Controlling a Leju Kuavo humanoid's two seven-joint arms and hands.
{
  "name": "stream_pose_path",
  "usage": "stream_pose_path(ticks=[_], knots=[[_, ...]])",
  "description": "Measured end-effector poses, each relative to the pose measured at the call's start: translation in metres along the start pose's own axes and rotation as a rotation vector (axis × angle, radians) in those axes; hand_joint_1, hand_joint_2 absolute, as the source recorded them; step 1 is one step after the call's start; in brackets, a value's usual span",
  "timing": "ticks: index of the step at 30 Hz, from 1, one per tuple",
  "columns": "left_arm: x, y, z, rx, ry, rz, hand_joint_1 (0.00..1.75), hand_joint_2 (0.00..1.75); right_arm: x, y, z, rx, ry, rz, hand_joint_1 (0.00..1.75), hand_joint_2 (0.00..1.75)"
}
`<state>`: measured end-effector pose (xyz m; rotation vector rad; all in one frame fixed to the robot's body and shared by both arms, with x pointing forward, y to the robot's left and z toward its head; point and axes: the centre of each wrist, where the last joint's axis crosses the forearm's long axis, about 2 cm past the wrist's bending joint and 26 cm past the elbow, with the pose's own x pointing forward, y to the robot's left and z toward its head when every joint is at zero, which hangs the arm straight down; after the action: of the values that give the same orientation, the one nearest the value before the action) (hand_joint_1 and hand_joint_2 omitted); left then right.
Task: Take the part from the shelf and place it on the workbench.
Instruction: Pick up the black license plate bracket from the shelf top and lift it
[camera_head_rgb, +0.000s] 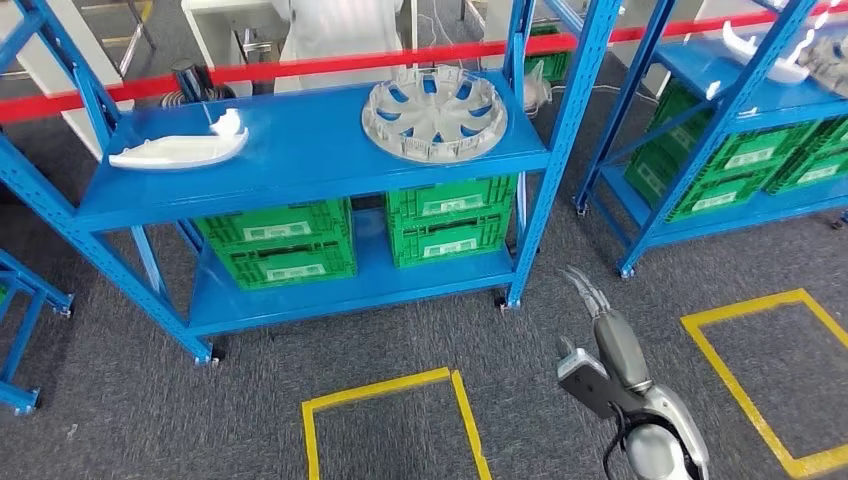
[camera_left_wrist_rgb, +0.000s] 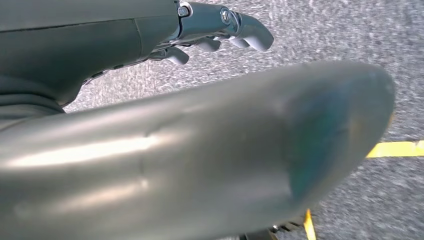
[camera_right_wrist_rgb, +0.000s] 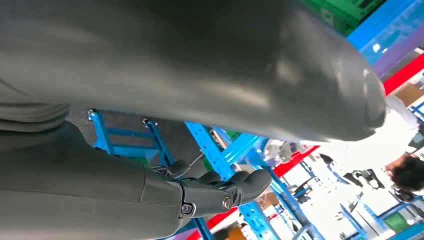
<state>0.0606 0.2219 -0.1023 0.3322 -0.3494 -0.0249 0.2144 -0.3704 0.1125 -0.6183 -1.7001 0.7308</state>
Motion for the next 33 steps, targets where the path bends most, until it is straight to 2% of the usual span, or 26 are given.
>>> stream_pose_path(ticks=[33], knots=[[-0.0007, -0.0014, 0.0008, -0.009, 0.006, -0.021, 0.00, 0.00, -0.0006, -0.0047, 0.0020, 0.003, -0.008, -0.020, 0.00, 0.00]])
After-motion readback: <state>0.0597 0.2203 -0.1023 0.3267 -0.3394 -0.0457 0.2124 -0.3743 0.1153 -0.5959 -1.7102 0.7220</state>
